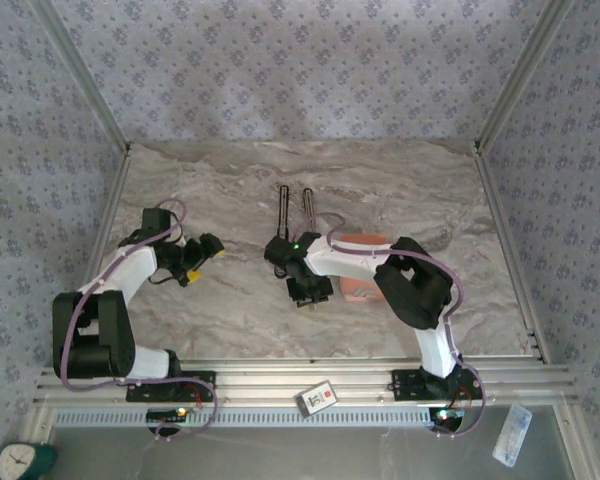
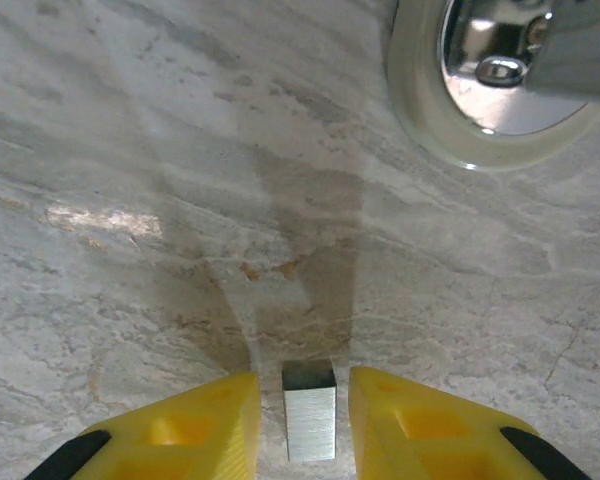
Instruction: Load the staples into the stapler
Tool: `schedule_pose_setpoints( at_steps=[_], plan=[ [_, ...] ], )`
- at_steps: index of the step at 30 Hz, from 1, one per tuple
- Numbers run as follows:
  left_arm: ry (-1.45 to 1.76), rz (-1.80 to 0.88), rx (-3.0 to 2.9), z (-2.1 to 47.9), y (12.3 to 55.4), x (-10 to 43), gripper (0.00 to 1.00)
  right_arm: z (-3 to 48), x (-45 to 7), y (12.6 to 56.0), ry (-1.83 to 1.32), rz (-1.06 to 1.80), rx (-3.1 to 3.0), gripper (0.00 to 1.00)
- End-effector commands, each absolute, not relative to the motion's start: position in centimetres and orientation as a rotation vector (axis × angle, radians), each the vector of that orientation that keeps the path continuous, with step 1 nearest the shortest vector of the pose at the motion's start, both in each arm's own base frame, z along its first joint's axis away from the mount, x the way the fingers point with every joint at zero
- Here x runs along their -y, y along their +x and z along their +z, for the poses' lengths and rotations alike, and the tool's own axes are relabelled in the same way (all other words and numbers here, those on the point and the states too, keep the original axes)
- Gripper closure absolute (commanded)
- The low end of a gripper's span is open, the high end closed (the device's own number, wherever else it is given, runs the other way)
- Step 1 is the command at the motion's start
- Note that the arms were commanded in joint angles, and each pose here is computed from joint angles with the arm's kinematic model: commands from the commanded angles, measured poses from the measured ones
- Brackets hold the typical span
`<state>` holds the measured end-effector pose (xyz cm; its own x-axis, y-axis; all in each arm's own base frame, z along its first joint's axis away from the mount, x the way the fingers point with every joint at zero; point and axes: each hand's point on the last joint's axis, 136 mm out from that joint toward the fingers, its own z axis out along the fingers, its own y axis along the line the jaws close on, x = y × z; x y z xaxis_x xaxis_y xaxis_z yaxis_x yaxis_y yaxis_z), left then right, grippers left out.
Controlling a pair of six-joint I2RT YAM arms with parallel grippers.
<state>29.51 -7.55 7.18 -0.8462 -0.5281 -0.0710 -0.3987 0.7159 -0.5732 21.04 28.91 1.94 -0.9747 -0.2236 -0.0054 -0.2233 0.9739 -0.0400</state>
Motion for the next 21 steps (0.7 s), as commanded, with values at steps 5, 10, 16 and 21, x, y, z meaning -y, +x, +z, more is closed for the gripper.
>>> schedule_pose_setpoints(
  at_steps=[5, 10, 16, 21],
  plan=[
    [-0.732, -0.833, -2.7, 6.9, 29.4, 7.8, 0.09, 0.7, -28.3, 20.6, -0.366, -0.11, -3.149, 0.76],
    [-0.721, -0.841, -2.697, 6.9, 29.5, 8.0, 0.09, 0.0, -27.8, 20.9, -0.347, -0.132, -3.146, 0.81],
    [-0.613, -0.919, -2.637, 8.3, 30.4, 9.0, 0.09, 2.6, -28.1, 21.7, -0.278, -0.068, -3.066, 0.83],
    [-0.461, -0.998, -2.52, 10.7, 32.7, 10.5, 0.09, 6.1, -28.8, 23.0, -0.159, 0.044, -2.958, 0.84]
  ],
)
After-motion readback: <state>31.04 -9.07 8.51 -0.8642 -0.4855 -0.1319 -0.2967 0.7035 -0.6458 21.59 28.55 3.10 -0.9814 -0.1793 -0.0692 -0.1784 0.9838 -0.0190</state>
